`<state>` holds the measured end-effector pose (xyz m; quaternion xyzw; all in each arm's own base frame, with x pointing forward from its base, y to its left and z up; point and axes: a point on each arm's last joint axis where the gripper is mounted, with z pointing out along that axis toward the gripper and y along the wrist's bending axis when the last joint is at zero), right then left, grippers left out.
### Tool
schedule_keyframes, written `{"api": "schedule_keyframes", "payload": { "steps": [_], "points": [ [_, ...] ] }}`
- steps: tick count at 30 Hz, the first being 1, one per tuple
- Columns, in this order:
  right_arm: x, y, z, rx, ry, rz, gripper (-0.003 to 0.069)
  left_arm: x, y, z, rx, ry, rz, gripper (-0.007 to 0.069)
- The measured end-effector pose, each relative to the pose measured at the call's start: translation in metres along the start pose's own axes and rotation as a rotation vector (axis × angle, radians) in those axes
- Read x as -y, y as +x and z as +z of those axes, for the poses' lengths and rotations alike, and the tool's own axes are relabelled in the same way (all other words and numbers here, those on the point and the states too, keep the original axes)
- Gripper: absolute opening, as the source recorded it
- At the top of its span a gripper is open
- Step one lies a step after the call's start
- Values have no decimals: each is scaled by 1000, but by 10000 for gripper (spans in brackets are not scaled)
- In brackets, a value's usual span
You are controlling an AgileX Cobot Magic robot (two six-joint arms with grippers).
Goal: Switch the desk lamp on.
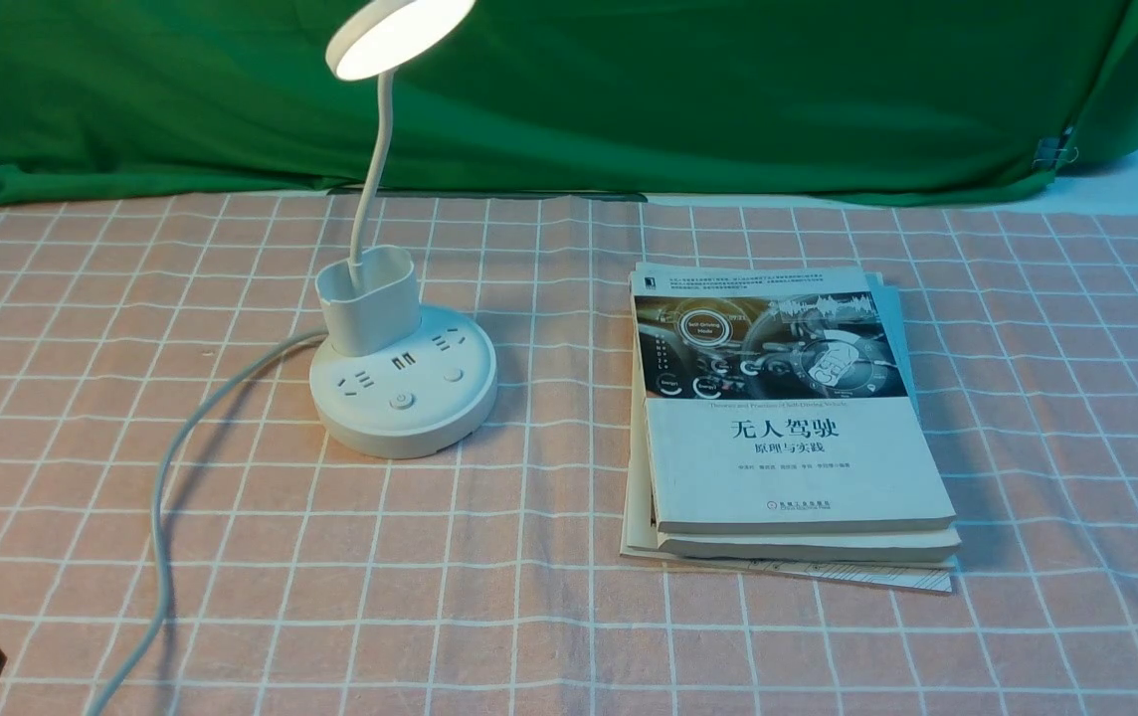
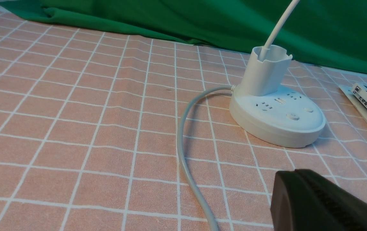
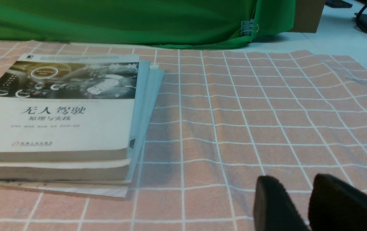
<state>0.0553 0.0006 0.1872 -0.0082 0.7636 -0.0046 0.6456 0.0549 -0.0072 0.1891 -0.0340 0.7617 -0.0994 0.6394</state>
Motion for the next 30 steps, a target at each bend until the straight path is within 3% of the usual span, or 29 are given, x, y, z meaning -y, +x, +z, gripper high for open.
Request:
{"api": "schedule_keyframes", "payload": {
  "steps": [30],
  "points": [
    [0, 0, 0, 1, 0, 0, 239, 0, 0, 0, 1, 0, 10, 2]
  ]
}}
